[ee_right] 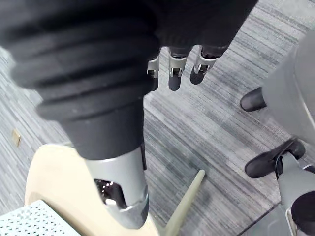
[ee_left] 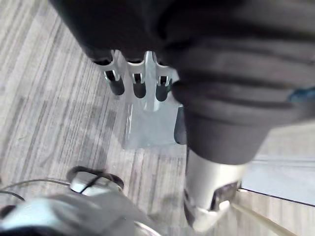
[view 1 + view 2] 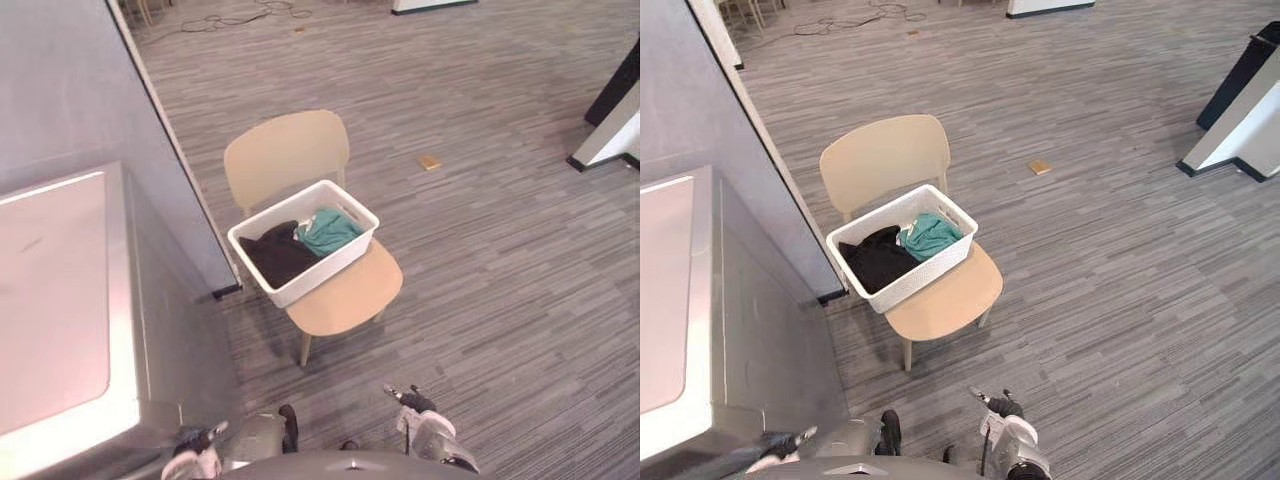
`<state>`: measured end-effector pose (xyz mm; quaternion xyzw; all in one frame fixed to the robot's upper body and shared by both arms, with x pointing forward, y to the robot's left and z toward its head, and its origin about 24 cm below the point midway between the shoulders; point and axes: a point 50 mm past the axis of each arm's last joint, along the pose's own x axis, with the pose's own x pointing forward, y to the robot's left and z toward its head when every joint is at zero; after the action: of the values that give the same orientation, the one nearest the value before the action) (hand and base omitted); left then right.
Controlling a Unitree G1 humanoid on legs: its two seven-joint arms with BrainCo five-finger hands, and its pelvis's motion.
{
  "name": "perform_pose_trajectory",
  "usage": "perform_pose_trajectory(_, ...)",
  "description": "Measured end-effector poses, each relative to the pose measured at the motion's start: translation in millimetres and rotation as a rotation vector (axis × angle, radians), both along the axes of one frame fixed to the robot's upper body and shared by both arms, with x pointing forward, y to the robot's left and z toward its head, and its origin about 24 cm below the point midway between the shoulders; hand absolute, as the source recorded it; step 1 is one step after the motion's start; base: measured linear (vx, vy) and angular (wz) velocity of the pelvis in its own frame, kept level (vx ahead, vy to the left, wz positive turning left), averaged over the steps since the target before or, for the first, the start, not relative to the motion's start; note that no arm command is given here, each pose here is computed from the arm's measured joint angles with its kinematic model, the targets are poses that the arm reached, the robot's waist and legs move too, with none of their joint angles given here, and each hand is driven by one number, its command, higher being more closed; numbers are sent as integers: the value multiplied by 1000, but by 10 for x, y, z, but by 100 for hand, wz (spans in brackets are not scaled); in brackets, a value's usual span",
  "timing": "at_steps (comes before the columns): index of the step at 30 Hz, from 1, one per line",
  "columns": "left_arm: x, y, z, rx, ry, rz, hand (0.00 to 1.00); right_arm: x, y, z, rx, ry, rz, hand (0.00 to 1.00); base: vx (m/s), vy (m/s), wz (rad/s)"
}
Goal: Pick up the laundry basket with both hands and put the clothes into the washing machine.
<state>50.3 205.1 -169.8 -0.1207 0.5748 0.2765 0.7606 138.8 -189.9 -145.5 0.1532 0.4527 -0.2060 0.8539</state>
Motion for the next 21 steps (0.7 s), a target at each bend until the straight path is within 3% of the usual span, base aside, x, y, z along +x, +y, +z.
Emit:
perform_pose_trajectory(6, -286, 96, -10, 27, 105, -10, 0, -37, -37, 20, -21, -24, 38, 0, 254, -106, 37)
perform_pose_trajectory(13, 92, 224, 80, 105, -40, -75, 0, -322, -70, -88, 3, 67, -23, 0, 179, -413, 63)
perform_pose_trajectory(17, 185, -55, 45, 39, -79, -22, 0, -500, -363, -96, -67, 132, -42, 0, 164, -514, 63)
perform_pose_trajectory(21, 285, -186, 47, 7, -109, -13, 0, -426, -321, -88, -64, 117, -20, 0, 129, -361, 72)
